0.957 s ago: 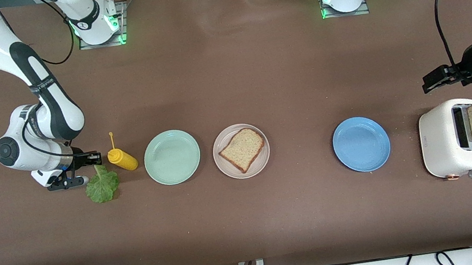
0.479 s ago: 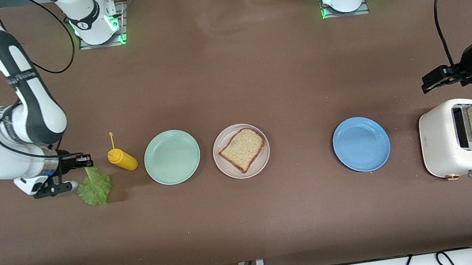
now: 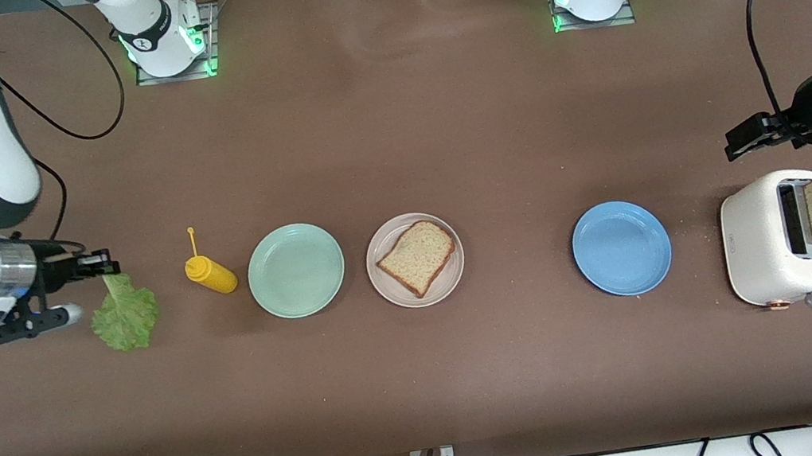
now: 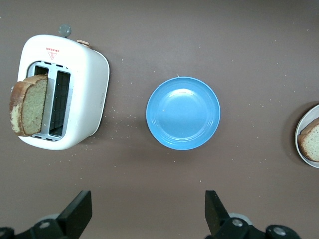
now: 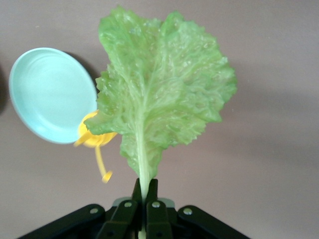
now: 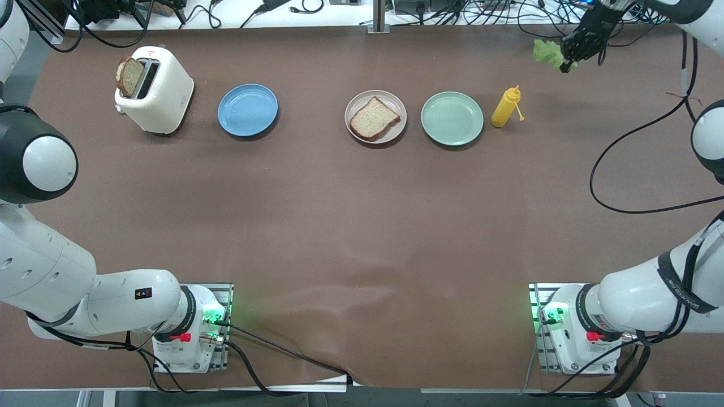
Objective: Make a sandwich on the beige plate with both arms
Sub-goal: 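Lift the lettuce leaf up with the right gripper, then carry the lettuce over the bread on the beige plate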
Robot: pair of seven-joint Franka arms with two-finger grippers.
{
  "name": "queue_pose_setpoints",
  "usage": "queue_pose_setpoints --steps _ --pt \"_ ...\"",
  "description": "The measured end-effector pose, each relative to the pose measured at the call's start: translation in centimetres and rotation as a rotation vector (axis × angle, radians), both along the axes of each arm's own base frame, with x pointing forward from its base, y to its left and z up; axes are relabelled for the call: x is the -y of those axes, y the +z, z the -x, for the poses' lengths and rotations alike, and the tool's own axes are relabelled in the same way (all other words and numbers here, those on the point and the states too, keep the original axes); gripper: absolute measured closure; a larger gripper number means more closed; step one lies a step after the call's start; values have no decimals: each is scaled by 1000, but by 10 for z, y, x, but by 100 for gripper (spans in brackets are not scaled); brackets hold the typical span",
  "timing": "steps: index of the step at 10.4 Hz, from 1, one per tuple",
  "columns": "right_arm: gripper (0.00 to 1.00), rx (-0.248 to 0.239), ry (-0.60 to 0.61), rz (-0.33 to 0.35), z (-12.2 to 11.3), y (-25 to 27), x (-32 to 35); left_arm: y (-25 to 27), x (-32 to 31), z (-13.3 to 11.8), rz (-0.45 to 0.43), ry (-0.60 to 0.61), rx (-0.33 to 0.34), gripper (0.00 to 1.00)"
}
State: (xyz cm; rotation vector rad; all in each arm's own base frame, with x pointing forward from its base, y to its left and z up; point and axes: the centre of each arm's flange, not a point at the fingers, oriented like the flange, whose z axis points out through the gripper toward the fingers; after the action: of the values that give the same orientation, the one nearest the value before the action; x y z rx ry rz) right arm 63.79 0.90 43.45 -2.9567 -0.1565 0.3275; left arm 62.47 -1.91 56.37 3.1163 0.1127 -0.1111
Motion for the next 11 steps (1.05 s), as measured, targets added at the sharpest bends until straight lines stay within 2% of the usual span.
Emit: queue_pose_setpoints --steps 1,3,6,9,11 --pt "96 -21 -21 5 6 25 -3 0 0 0 0 -1 0 0" --pt "96 -32 -76 17 15 53 -30 0 1 0 0 -1 0 0" --pt "96 -56 -182 45 32 62 -144 -2 0 -1 1 -1 -4 0" --pt "96 13 -287 99 62 63 -267 -4 0 -2 1 0 -7 0" --pt "96 50 -370 86 75 46 -330 -5 0 -2 1 0 -7 0"
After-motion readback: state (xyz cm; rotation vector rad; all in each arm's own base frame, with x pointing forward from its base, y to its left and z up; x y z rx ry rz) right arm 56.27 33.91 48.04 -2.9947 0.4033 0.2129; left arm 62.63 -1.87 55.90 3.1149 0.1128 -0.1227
